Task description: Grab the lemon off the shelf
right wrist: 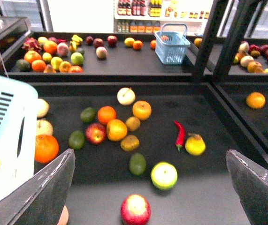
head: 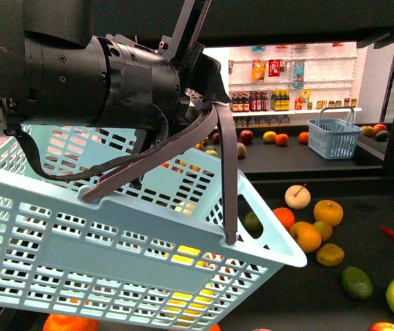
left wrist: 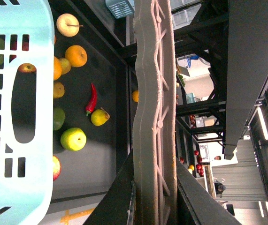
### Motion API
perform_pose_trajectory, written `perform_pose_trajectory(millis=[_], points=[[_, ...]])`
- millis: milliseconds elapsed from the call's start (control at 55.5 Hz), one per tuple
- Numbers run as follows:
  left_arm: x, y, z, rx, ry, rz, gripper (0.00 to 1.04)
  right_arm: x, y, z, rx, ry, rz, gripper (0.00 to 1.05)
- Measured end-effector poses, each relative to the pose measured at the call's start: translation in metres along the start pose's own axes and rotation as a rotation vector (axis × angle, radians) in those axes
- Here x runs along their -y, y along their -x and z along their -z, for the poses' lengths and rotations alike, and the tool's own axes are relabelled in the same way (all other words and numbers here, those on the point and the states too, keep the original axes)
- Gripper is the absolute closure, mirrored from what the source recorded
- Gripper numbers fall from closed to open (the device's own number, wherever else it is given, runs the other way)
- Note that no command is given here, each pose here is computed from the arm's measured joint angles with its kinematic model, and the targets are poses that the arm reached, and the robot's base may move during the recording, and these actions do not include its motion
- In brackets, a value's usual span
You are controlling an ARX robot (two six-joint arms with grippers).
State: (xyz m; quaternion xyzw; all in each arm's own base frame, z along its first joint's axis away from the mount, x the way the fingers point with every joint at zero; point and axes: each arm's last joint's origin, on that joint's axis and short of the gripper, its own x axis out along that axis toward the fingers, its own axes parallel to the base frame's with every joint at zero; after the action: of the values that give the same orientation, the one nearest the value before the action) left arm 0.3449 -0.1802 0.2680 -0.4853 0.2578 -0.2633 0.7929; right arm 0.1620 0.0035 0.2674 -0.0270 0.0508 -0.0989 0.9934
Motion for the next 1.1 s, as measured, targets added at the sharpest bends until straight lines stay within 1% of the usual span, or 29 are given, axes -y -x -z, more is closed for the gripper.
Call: perform_pose_trajectory(millis=[90,162,216,252,360,378,414,432,468,486,576,702,919,955,1045,1099], points=[[0.000,0.000,0.000,0.001,-0.002,-0.001,0.92,0.002,0.046,0.019,-0.005,-0.008,0.061,0.07],[0.000,0.000,0.000,0.002,-0.002,-0.001,0.92,0.004,0.061,0.022,0.059,-0.037,0.101,0.07],[0.000,0.000,0.000,0.004,0.001,-0.002,0.92,0.004,0.064,0.024,0.073,-0.051,0.129,0.07],[0.000,0.000,0.000,0.001,0.000,0.000,0.92,0.002,0.064,0.030,0.072,-0.044,0.151,0.07],[0.000,0.000,0.000,-0.003,-0.002,0.001,0.92,-0.003,0.060,0.051,0.025,-0.009,0.164,0.07],[0.000,0.000,0.000,-0.003,-0.001,0.001,0.92,-0.003,0.059,0.054,0.026,-0.011,0.164,0.07],[0.000,0.000,0.000,-0.003,0.000,0.001,0.92,-0.003,0.059,0.057,0.042,-0.024,0.119,0.10],[0.000,0.000,0.000,-0.002,0.002,0.001,0.92,-0.002,0.059,0.060,0.061,-0.035,0.054,0.14],[0.000,0.000,0.000,-0.001,0.003,0.000,0.92,-0.001,0.058,0.066,0.078,-0.041,-0.035,0.21],[0.000,0.000,0.000,-0.001,0.003,0.000,0.92,0.000,0.058,0.068,0.082,-0.043,-0.055,0.23],[0.000,0.000,0.000,0.000,-0.001,0.000,0.92,0.004,0.056,0.083,0.102,-0.042,-0.204,0.40],[0.000,0.000,0.000,0.000,-0.001,0.000,0.92,0.010,0.053,0.095,0.086,-0.042,-0.197,0.62],[0.000,0.000,0.000,-0.001,-0.001,0.000,0.92,0.010,0.053,0.097,0.098,-0.043,-0.199,0.99],[0.000,0.000,0.000,-0.001,-0.001,0.000,0.92,0.010,0.053,0.098,0.099,-0.041,-0.200,1.02],[0.000,0.000,0.000,-0.001,0.000,0.000,0.92,0.009,0.053,0.106,0.101,-0.046,-0.198,1.02],[0.000,0.000,0.000,-0.001,-0.001,0.000,0.92,0.009,0.053,0.106,0.105,-0.047,-0.199,1.02]])
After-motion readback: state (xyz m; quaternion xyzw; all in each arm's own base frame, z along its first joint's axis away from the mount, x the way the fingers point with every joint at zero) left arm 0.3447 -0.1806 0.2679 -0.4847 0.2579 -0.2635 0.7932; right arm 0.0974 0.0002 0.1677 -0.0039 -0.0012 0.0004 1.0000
